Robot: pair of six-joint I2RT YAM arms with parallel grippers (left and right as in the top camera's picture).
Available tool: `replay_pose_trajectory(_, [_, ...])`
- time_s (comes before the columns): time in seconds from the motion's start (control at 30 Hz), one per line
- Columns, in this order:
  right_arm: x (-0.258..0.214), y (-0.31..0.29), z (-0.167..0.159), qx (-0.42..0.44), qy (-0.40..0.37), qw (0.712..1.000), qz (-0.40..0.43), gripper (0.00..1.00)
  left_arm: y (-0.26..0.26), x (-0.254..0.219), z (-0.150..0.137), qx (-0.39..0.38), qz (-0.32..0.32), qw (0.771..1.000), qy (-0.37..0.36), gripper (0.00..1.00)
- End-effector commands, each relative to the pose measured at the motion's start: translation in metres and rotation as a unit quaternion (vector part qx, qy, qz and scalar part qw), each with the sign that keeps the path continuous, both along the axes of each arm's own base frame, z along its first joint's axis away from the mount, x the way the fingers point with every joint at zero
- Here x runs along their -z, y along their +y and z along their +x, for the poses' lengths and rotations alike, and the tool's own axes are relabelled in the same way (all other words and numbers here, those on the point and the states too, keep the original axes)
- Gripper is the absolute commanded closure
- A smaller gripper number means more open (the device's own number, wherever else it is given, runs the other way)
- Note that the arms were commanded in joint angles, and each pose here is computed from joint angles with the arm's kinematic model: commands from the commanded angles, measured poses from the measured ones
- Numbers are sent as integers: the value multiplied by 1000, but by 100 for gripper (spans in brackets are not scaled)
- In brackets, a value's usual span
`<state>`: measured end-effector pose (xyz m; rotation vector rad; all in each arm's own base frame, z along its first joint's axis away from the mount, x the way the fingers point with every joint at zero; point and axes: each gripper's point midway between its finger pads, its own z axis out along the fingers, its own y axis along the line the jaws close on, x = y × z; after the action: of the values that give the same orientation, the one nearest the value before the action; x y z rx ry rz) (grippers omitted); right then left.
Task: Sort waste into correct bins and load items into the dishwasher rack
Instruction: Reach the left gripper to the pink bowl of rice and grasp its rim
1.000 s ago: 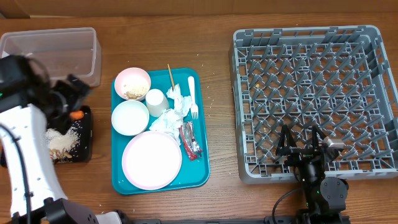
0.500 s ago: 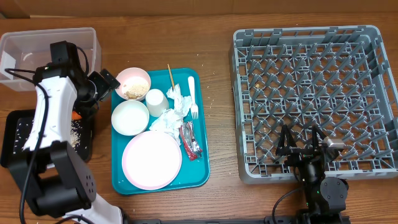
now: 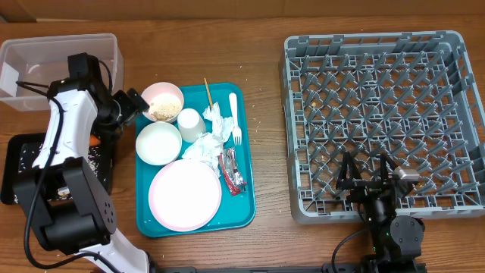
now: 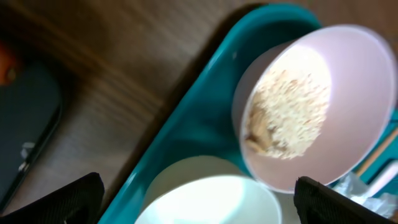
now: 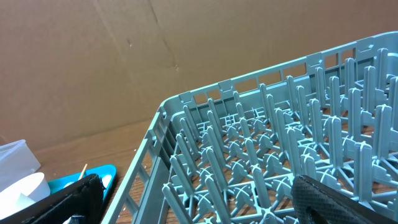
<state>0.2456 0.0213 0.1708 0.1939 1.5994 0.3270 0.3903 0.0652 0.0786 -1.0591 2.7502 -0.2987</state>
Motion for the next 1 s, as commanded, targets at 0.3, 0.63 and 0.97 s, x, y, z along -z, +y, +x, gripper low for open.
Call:
replay_pose_trajectory(0.3, [1,-4,0,9,-4,1000,-1,0,-36,-11,50,65,27,993,-94,3])
replay_pose_trajectory(0.63, [1,-4,0,9,-4,1000,-1,0,-32,-10,54,27,107,990,-85,6])
replay_pose_trajectory(0.97, [1,-4,0,9,-4,1000,-1,0,-30,6,50,26,102,993,-61,5])
